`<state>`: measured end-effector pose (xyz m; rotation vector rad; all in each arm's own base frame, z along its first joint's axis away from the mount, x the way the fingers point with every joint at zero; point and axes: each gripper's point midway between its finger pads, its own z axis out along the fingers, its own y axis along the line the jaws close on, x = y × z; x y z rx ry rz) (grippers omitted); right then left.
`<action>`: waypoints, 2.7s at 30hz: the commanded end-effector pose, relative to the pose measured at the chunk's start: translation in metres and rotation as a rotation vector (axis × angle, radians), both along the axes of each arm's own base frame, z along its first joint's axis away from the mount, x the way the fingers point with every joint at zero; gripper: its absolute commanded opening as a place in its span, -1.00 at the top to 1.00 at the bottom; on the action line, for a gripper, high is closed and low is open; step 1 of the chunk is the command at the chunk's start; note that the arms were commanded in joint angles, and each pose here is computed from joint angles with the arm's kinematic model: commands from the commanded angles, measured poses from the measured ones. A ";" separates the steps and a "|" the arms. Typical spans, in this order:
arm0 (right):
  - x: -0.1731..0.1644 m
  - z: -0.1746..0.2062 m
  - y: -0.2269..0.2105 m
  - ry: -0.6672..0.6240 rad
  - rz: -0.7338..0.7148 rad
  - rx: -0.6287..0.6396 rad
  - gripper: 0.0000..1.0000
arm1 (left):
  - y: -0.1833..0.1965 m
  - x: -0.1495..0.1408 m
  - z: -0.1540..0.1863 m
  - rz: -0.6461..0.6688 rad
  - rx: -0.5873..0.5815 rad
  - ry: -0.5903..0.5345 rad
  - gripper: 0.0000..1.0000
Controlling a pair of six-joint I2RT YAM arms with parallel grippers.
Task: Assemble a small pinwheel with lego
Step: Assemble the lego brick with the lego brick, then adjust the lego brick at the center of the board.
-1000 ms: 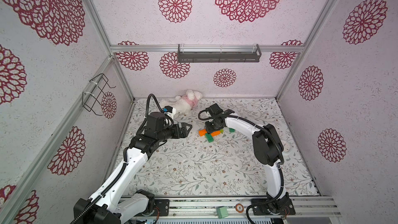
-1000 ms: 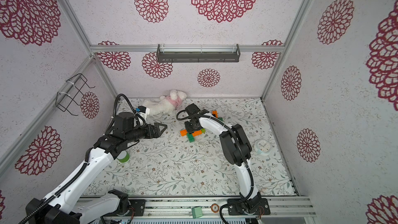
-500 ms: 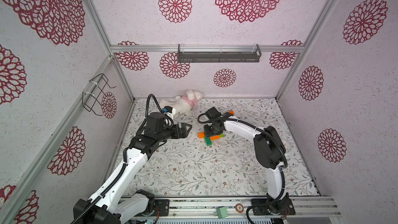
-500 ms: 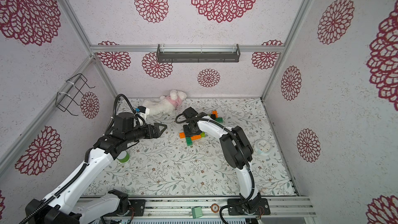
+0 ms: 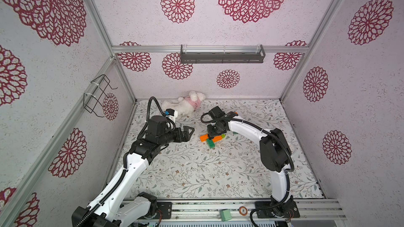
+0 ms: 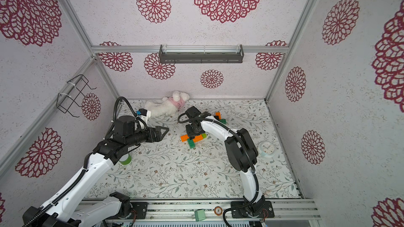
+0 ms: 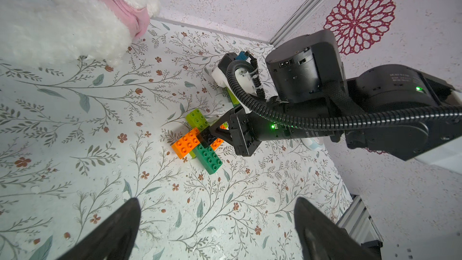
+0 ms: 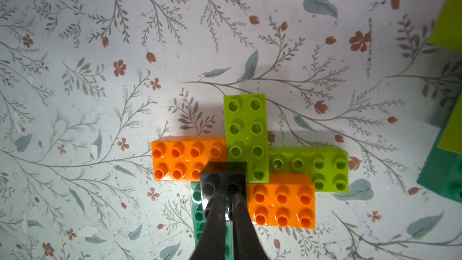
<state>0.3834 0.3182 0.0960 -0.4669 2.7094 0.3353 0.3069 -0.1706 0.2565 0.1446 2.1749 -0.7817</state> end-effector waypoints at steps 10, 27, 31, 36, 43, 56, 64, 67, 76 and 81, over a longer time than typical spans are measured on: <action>-0.004 0.015 -0.002 -0.025 0.026 -0.041 0.86 | -0.001 0.001 -0.002 -0.011 0.018 -0.012 -0.94; -0.023 -0.029 -0.023 0.053 0.026 -0.185 0.90 | -0.001 0.001 -0.002 -0.007 0.017 -0.011 -0.94; -0.022 -0.020 -0.013 0.047 0.034 -0.129 0.91 | 0.000 0.001 -0.001 -0.001 0.018 -0.017 -0.94; -0.002 0.031 0.009 -0.035 0.042 -0.006 0.83 | 0.000 0.001 -0.001 -0.004 0.014 -0.014 -0.94; 0.039 0.047 -0.020 -0.100 -0.061 -0.036 0.80 | 0.003 -0.007 -0.002 0.015 0.008 -0.013 -0.94; 0.073 -0.026 -0.042 -0.014 -0.105 -0.119 0.89 | 0.032 -0.034 -0.021 0.148 -0.062 0.012 -0.94; 0.060 -0.053 -0.047 0.038 -0.103 -0.130 0.92 | 0.033 -0.034 -0.022 0.152 -0.059 0.015 -0.94; 0.046 -0.056 -0.054 0.054 -0.116 -0.122 0.92 | 0.036 -0.032 -0.020 0.166 -0.054 0.007 -0.94; -0.019 -0.058 -0.069 0.107 -0.183 -0.056 0.92 | 0.048 -0.023 -0.014 0.232 -0.045 -0.018 -0.94; -0.058 -0.056 -0.064 0.119 -0.220 0.010 0.89 | 0.044 -0.019 -0.010 0.207 -0.053 -0.018 -0.94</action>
